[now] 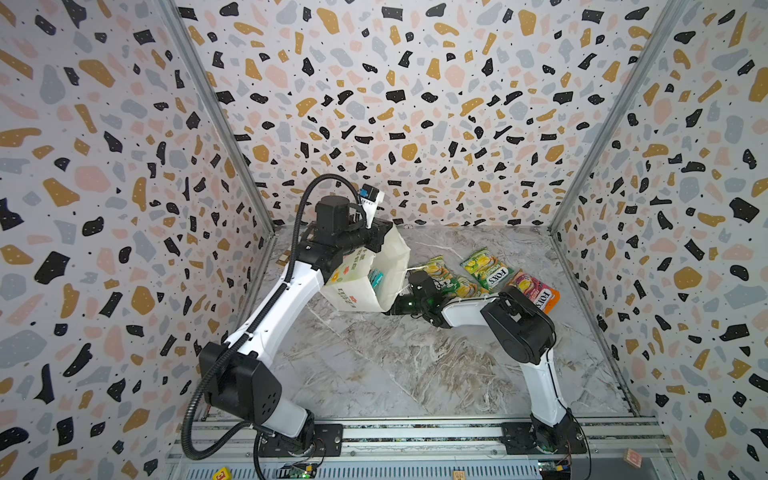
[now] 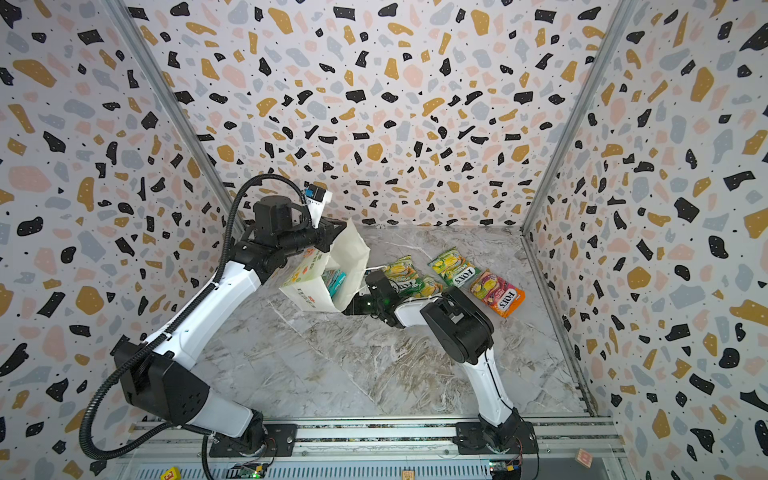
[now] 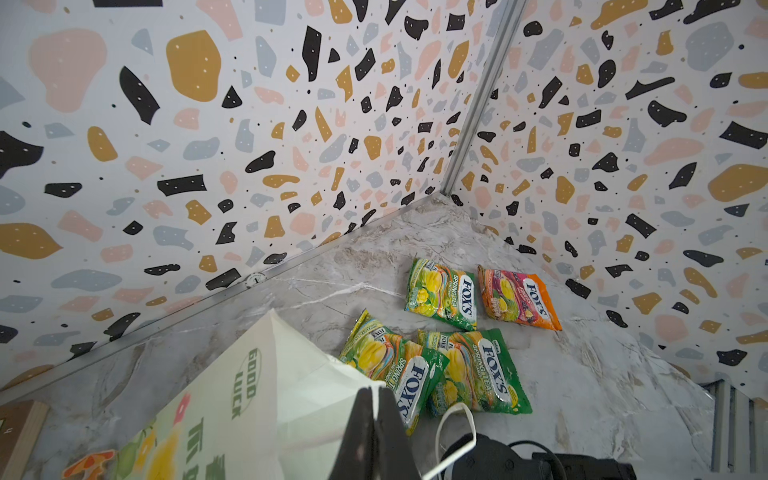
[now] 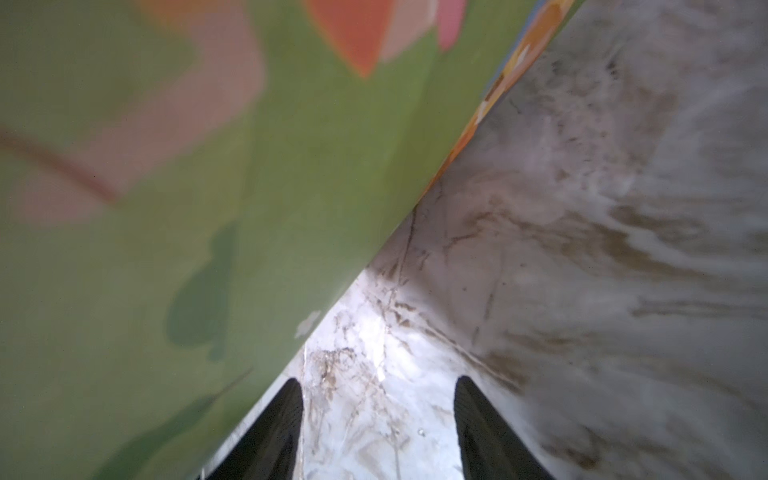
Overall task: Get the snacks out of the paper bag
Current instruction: 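Open the right gripper to release the green packet and draw back, then move the right gripper back over the bag opening and reach inside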
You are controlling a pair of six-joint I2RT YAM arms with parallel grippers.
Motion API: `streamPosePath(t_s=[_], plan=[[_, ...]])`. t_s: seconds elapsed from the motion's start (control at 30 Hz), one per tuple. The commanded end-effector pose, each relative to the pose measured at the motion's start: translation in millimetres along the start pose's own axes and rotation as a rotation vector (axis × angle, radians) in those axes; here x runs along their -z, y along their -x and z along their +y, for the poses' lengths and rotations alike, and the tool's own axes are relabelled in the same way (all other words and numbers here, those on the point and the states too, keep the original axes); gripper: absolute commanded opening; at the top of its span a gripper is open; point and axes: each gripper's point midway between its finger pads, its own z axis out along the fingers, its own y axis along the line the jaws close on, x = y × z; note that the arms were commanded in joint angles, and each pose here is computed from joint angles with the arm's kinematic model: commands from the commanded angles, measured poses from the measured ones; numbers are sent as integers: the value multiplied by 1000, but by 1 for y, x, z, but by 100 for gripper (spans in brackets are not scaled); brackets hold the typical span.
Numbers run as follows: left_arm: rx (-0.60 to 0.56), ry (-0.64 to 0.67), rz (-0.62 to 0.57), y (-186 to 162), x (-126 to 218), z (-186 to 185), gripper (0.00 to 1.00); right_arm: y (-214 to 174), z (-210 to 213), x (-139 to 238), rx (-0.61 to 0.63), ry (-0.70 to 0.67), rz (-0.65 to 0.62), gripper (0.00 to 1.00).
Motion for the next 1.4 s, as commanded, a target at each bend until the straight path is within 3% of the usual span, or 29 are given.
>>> streamPosePath(t_s=[0.0, 0.27, 0.4, 0.5, 0.6, 0.73, 0.9, 1.17, 1.37], plan=[[-57, -54, -32, 2, 17, -23, 0, 13, 4, 30, 42, -62, -43, 60], [-31, -71, 18, -36, 29, -41, 0, 9, -29, 127, 34, -260, -111, 61], [-8, -89, 10, -38, 34, -49, 0, 15, -38, 171, 52, -400, -149, 61], [3, -96, -9, -35, 37, -54, 0, 21, -25, 194, 79, -403, -176, 61], [18, -107, -21, -34, 38, -58, 0, 27, 5, 203, 126, -315, -185, 61], [59, -100, -39, -31, 36, -57, 0, 25, 46, 200, 182, -168, -159, 61], [105, -63, -80, -22, 38, -50, 0, 4, 74, 166, 227, -68, -61, 60], [149, -43, -110, -15, 39, -46, 0, -21, 77, 114, 191, -13, 27, 59], [152, -61, -118, -12, 41, -50, 0, -14, 68, 83, 148, -16, 35, 58]])
